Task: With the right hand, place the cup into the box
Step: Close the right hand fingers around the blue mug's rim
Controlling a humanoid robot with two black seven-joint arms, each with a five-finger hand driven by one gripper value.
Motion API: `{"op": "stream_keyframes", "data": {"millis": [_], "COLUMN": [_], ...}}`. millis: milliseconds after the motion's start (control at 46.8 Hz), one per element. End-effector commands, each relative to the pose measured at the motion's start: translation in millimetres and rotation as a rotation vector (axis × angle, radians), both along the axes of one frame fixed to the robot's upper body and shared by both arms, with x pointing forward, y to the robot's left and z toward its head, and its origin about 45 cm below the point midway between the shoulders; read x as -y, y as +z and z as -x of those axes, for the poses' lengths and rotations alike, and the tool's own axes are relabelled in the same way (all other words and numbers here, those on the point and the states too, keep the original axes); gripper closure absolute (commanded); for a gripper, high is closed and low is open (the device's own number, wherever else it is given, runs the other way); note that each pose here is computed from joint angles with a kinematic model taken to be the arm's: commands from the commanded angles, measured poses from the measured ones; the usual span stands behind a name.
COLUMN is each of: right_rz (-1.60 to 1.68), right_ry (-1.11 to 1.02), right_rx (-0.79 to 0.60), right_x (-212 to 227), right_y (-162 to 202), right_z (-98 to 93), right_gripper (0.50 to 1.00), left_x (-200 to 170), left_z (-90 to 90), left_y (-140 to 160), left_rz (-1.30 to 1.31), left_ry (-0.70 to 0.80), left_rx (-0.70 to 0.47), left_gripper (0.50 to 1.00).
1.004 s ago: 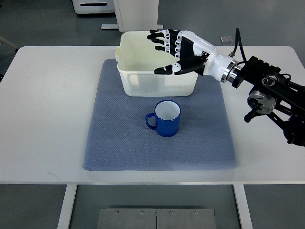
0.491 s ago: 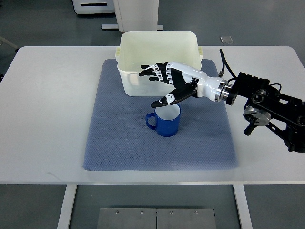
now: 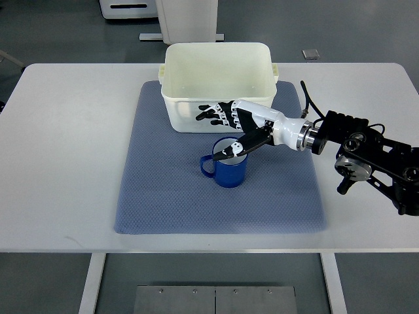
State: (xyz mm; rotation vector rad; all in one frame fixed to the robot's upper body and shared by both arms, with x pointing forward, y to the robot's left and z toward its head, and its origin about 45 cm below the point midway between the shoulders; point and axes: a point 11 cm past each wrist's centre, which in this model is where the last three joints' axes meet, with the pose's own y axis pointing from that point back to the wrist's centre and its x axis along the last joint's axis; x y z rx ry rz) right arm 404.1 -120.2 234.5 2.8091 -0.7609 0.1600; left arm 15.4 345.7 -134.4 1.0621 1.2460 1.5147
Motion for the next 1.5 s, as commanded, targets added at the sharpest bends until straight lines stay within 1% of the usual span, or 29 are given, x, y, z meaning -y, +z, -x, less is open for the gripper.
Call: {"op": "stream_keyframes", "data": {"millis": [0, 555, 1068, 1431, 1474], "right_rz": [0.012, 0.017, 0.046, 0.045, 0.047], "right_ry": [-0.008, -0.030, -0.078, -0.076, -0.074], "right_rx": [-0.012, -0.039, -0.064, -0.079, -0.082], "right_x": [4, 13, 26, 25, 26], "right_y": [-7, -25, -42, -54, -56], "right_z": [0.5, 3.9, -0.6, 6.8, 7.7], "right_gripper": [0.502, 0.502, 0.502, 0.505, 0.513], "left_x": [0, 0, 0, 0, 0], "left_z": [0.0, -0.1, 0.0, -0.1, 0.0], "left_y": [0, 0, 0, 0, 0], "left_rz": [0.000, 0.000, 0.000, 0.000, 0.000], "left_ry": [0.001, 0.001, -0.001, 0.001, -0.001], "left_rx": [0.000, 0.001, 0.000, 0.001, 0.000], "left_gripper": [0.500, 0.500, 0.500, 0.500, 0.500]}}
